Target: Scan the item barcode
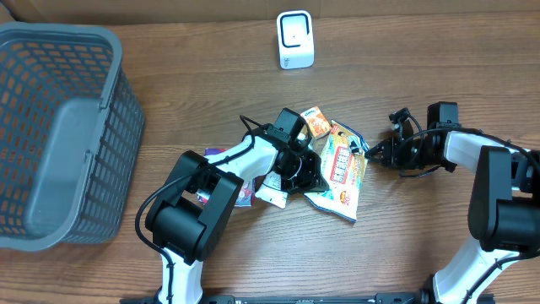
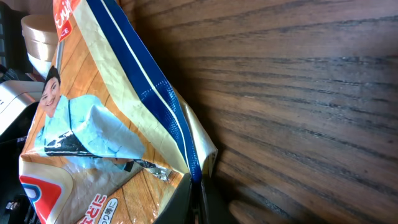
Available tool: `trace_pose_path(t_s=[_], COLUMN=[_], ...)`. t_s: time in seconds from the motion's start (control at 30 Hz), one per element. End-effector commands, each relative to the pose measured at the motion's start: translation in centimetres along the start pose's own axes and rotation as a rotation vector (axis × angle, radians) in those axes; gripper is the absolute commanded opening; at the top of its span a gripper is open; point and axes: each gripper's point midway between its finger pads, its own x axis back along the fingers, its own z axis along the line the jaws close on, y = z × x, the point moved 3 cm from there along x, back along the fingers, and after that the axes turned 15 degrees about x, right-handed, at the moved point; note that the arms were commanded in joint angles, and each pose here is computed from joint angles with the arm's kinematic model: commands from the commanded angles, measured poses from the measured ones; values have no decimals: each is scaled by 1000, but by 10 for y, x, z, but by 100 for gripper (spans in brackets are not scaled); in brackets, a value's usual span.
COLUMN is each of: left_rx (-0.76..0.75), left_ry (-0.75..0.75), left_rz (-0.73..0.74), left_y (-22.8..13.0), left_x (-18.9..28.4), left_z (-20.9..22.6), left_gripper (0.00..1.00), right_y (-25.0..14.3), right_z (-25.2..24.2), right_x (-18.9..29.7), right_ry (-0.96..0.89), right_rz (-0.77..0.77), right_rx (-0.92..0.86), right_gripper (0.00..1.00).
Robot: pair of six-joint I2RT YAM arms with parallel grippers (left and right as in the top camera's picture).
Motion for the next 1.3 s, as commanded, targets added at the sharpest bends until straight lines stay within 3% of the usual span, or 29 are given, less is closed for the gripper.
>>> trace_pose_path(t_s=[0.0, 0.6, 0.77, 1.0, 1.27], left_rx=[209, 262, 263, 258, 257], left_ry=[158, 262, 262, 266, 268], left_rz=[25, 69, 69, 73, 70], left_y=[3, -13, -13, -14, -14], left_x=[-18, -13, -13, -13, -13], left_z=[63, 83, 83, 84, 84], left_gripper=[4, 4, 4, 4, 4], right_y=[-12, 74, 69, 50, 41], right_z=[-10, -25, -38, -69, -74], right_x=[-10, 15, 18, 40, 91], right_ry=[-35, -151, -246, -524, -804], right_rz=[54, -137, -99, 63, 183], right_rx=[-23, 73, 52, -41, -299], right_gripper=[4, 4, 4, 4, 4])
